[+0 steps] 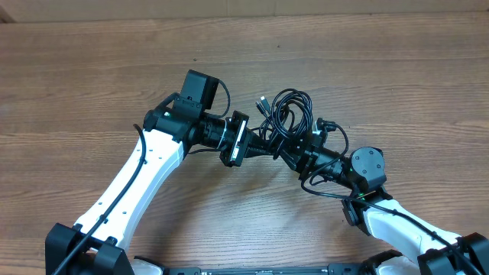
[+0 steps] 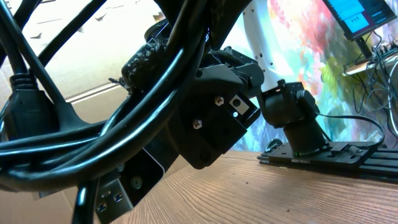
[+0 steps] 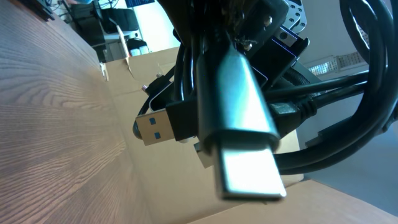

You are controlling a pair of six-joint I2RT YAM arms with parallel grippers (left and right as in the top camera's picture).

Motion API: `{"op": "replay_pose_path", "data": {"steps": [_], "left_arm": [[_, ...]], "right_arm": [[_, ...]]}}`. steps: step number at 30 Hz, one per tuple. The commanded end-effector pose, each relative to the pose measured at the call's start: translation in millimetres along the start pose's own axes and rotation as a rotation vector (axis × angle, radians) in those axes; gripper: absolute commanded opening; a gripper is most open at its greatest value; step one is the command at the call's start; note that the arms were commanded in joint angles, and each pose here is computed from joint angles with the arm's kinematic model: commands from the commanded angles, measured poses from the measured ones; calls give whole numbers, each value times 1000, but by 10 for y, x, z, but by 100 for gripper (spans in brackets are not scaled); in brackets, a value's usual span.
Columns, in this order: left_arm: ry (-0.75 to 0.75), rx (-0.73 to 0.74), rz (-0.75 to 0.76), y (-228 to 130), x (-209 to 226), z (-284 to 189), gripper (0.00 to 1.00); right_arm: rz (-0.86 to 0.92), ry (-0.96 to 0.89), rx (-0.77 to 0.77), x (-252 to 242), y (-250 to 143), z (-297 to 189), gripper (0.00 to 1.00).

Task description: Untangle cables

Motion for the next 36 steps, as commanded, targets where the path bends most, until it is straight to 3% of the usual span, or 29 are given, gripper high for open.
{"op": "replay_pose_path", "data": {"steps": [1, 3, 5, 8, 10, 16, 21, 27, 36], "left_arm": [[8, 48, 23, -115, 2, -11, 8], [8, 48, 23, -115, 2, -11, 15], [8, 48, 23, -115, 2, -11, 27], [8, 48, 23, -115, 2, -11, 55], [8, 48, 23, -115, 2, -11, 62], [8, 48, 30, -115, 2, -11, 64], [3, 47, 65, -107, -4, -24, 72], [-53, 7, 167, 2, -76, -177, 100], [-155, -181, 292, 308, -204, -506, 100]], "right_arm": [[-14, 16, -3, 54, 8, 24, 4], [-11, 13, -4, 48, 8, 24, 4], [-11, 14, -4, 49, 8, 24, 4], [-11, 14, -4, 49, 8, 24, 4], [-11, 14, -4, 49, 8, 24, 4], [-11, 14, -4, 49, 8, 24, 4], [-11, 14, -4, 49, 9, 24, 4], [-12, 14, -4, 49, 9, 24, 4], [-11, 14, -4, 50, 9, 24, 4]]}}
Point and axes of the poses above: each gripper's point midway between its finger pads, its own z axis out along the fingers, its own x axis along the line the jaws close on, y = z × x, the point moved 7 cm from there along -z, back along the fingers, and after that the axes turned 15 degrees about -z, right-handed, at the moved point
